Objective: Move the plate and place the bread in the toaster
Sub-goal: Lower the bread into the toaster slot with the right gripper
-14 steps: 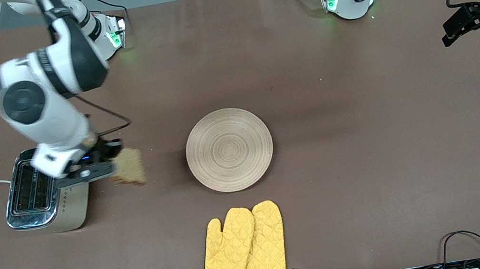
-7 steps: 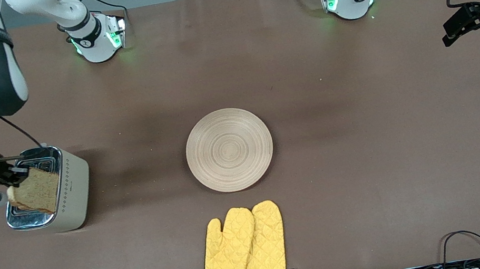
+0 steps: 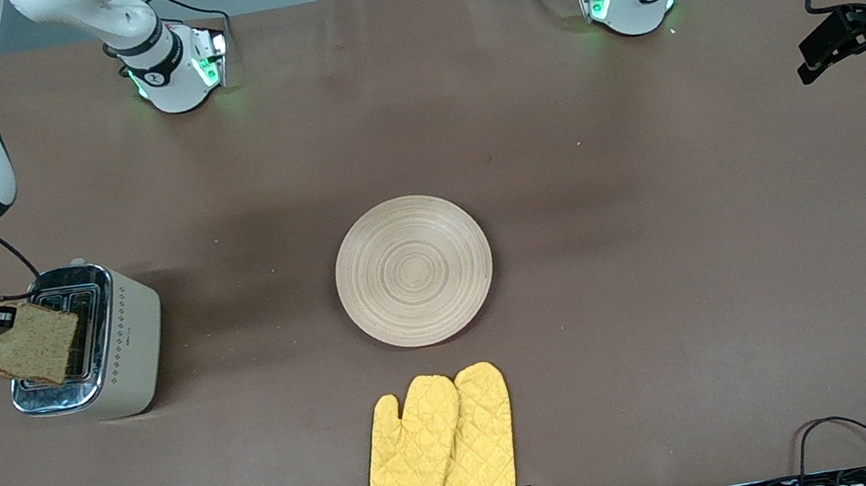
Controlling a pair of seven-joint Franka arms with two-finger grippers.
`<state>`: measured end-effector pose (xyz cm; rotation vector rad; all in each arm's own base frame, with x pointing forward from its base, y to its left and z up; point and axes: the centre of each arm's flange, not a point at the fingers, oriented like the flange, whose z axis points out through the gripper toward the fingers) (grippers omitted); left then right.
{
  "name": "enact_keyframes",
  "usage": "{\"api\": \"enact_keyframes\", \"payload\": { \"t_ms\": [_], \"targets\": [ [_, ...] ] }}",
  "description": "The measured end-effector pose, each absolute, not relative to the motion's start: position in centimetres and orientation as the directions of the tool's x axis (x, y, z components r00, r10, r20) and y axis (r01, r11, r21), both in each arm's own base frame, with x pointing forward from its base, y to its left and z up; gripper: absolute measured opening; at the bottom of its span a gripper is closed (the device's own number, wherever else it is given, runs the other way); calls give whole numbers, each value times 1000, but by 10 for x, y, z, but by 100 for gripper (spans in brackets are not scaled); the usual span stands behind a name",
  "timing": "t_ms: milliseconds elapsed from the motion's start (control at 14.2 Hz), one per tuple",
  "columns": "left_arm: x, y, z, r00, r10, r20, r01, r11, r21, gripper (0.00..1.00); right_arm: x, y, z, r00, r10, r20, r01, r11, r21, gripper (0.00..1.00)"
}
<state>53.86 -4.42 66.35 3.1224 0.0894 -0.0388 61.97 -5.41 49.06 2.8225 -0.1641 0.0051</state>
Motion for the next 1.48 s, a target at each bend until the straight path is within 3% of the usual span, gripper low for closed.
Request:
{"api": "enact_keyframes", "payload": {
  "t_ms": [985, 1126, 1337, 1477],
  "targets": [
    [540, -50, 664, 999, 48, -9, 48, -999, 19, 100, 612, -45, 464, 992, -112, -53, -89, -943, 320, 8],
    [541, -50, 664, 999, 48, -7, 48, -999, 20, 100, 614, -39, 456, 992, -105, -66, -79, -942, 326, 22],
    [542, -50, 662, 999, 48, -6, 48, -999, 20, 100, 619, -25, 437, 992, -103, -79, -72, -943, 324, 53],
    [545, -50, 660, 999, 48, -4, 49, -999, 21, 100, 624, -17, 440, 990, -128, -56, -111, -963, 247, 74]
  ]
}}
